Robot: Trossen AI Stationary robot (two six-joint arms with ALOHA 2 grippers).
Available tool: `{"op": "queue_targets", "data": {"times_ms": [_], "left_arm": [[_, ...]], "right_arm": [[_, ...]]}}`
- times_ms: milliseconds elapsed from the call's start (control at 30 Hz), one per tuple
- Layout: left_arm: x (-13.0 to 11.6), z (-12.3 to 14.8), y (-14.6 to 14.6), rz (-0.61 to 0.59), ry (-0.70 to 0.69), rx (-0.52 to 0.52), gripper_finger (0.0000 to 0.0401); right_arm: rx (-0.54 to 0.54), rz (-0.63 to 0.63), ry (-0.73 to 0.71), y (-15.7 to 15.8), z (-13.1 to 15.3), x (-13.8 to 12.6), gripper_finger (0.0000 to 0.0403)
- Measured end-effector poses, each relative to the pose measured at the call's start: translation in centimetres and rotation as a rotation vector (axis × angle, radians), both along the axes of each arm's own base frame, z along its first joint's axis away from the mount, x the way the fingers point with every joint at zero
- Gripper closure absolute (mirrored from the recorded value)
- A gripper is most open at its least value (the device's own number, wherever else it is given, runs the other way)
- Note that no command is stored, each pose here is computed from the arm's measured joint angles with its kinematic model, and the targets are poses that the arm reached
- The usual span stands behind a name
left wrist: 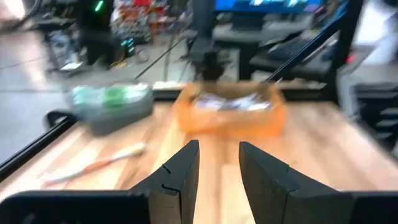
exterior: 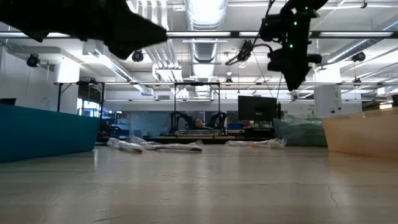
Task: Pick & Place Toothbrushes
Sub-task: Put the purple toothbrush into the orange bin
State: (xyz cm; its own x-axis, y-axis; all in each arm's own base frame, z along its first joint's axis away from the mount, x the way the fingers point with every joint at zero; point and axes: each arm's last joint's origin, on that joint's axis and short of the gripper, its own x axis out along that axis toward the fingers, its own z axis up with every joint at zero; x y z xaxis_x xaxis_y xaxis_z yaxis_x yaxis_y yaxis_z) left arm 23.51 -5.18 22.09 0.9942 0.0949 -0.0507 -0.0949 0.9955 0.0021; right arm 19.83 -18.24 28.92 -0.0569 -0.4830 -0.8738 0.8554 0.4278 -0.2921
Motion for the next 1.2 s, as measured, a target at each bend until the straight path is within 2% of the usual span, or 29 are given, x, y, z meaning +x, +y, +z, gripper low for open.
{"op": "queue_targets", "data": {"times_ms": [267, 433, 667, 767, 1000, 1200], "left_arm": [[-0.1, -1.2, 0.9, 0.156, 0.122, 0.040, 0.0282], [-0.2, -1.9, 1.5, 0.215, 0.186, 0.035, 0.0282], [-0.7, -3.5, 2.8, 0.315, 0.339, -0.015, 0.0282], [-0.8, -3.9, 3.3, 0.336, 0.418, 0.000, 0.0282], [-0.1, -1.9, 3.2, 0.250, 0.755, 0.088, 0.0282], [1.6, -0.4, 2.8, 0.123, 1.012, 0.286, 0.0282]], "right_arm": [[-0.037, 0.124, -0.064, 2.9, 2.0, 1.5, 0.0318], [-0.037, 0.228, -0.104, 5.1, 2.2, 3.1, 0.0329], [-0.015, 0.403, -0.188, 8.5, 2.4, 5.4, 0.0335], [-0.015, 0.469, -0.196, 10.1, 2.5, 6.1, 0.0332], [-0.005, 0.563, -0.197, 12.5, 2.5, 6.7, 0.0305], [-0.003, 0.563, -0.204, 12.8, 2.5, 6.8, 0.0280]]}}
